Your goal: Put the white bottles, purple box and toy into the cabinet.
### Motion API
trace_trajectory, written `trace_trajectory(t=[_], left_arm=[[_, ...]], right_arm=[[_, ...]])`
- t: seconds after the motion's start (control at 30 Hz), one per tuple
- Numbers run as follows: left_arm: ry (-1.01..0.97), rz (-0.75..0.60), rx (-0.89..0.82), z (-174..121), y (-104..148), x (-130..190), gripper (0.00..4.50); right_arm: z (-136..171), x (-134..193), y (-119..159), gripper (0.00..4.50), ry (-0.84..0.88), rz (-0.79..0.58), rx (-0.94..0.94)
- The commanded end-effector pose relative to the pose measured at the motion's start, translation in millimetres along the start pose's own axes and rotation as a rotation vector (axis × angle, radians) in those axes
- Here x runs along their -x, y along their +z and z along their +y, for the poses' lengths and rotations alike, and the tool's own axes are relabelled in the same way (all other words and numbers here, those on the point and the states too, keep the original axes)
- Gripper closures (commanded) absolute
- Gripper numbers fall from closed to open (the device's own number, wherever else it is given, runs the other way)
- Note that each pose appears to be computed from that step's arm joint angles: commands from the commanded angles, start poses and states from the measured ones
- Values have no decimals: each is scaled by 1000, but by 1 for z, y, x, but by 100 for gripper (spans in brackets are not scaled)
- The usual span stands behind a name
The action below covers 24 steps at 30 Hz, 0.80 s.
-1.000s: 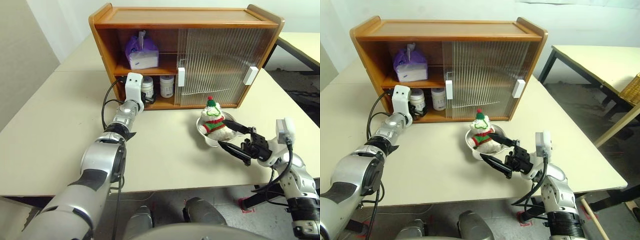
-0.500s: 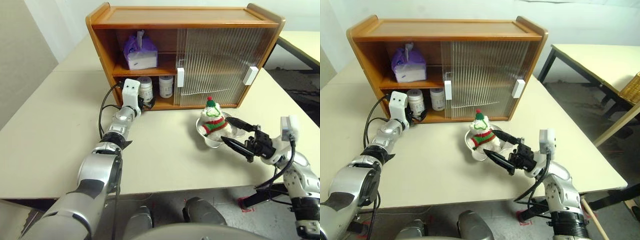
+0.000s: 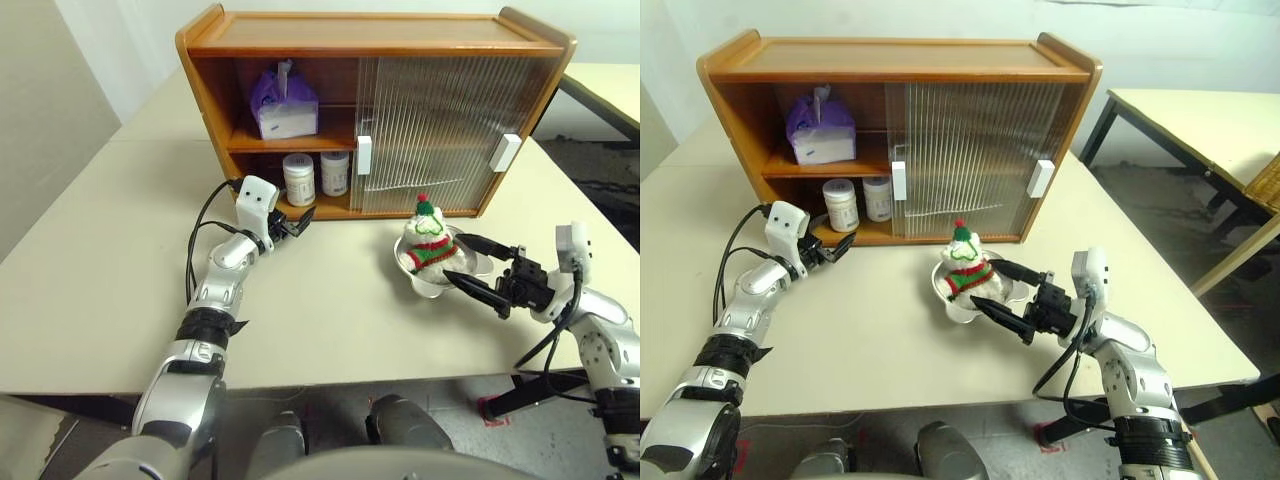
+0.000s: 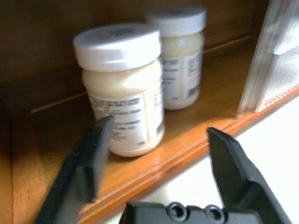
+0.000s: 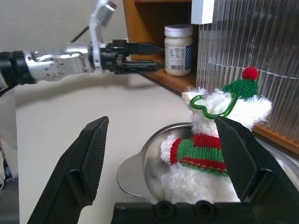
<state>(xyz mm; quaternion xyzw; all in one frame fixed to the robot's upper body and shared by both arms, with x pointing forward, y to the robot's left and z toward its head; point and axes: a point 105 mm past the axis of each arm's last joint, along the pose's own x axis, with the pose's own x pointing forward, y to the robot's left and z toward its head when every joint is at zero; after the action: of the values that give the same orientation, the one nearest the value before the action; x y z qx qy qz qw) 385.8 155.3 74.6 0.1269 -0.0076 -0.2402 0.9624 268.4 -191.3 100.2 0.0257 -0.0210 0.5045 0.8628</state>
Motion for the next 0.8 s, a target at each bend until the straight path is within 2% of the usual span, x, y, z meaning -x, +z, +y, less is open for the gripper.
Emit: trace_trajectory(t=[0.03,0.2,0.3,0.43,0.8], left_arm=[[-62,-46,3,-14,11,2,170],[-221,-164,-89,-48,39,-1,360],[-287,-225,-134,-61,53,-4,447],[-384,-291,-192,-82,67,-8,447],[-435,-357,-226,-109,95,-43,447]], right_arm=[[-1,-1,0,0,5,8,19],[-5,0,5,0,-5,-41,3],[-5,1,5,0,-4,-46,-8],[-6,9,10,0,-6,-60,-20],[-9,14,11,0,-34,-69,-20]])
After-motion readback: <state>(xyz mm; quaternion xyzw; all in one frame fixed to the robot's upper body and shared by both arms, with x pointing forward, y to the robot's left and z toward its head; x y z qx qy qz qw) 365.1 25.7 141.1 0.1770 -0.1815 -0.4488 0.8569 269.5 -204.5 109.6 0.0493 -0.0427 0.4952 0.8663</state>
